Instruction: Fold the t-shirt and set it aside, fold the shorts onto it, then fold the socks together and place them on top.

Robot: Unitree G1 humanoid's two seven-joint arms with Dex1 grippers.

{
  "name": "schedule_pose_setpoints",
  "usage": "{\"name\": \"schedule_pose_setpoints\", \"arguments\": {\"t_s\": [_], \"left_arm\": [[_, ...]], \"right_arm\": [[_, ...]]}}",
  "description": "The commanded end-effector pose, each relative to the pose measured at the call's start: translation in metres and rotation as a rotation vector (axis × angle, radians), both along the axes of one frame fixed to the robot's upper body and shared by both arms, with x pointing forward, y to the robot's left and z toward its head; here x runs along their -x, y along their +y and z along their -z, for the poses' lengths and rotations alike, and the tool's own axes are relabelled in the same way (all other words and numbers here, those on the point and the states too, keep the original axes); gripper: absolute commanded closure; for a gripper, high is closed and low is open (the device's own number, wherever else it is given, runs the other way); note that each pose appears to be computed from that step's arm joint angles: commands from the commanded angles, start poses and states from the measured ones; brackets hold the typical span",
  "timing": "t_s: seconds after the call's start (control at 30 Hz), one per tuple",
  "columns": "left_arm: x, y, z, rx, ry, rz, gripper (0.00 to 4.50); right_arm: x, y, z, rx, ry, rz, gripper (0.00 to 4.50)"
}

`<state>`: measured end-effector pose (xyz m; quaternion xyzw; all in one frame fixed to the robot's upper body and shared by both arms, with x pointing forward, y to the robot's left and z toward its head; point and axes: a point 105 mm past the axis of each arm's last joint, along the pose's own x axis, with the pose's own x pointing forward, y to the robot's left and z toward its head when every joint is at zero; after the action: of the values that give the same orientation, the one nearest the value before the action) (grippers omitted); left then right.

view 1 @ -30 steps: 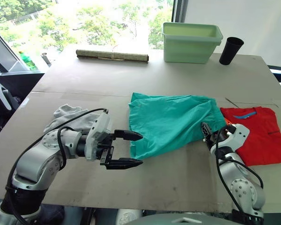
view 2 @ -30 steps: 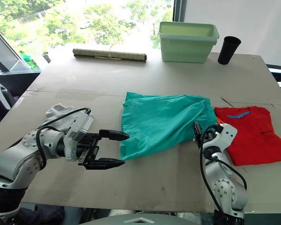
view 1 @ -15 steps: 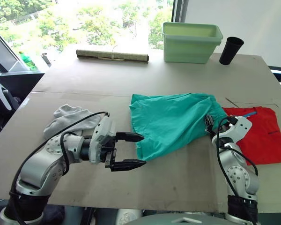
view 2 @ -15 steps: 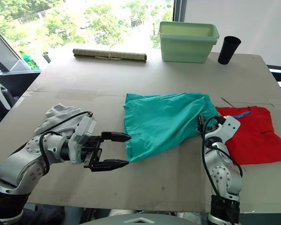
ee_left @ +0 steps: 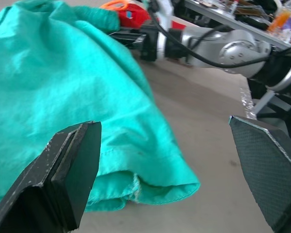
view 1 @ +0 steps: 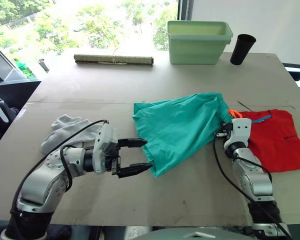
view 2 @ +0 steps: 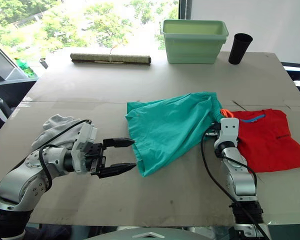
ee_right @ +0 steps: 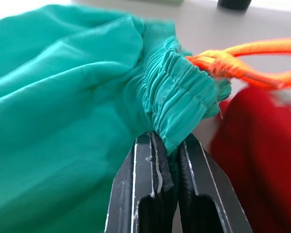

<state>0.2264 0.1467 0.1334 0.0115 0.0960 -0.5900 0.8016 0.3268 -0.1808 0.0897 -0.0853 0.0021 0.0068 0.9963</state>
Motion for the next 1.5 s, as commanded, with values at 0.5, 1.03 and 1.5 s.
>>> {"name": "schedule_pose_setpoints", "arguments": {"t_s": [0.5,1.03,1.5], "left_arm": [[-0.037,0.036,-0.012,-0.050,-0.070,-0.128,0.00],[-0.020,0.043,-0.012,-0.102,-0.001,-0.076,0.00],[-0.008,0.038,-0.022,-0.086,-0.037,-0.076,0.00]], "right_arm": [[0.047,0.106,-0.108,0.634,-0.482,-0.804,4.48],[0.083,0.150,-0.036,0.552,0.049,-1.426,2.30],[0.035,0.104,-0.078,-0.078,0.397,-0.989,0.04]]}}
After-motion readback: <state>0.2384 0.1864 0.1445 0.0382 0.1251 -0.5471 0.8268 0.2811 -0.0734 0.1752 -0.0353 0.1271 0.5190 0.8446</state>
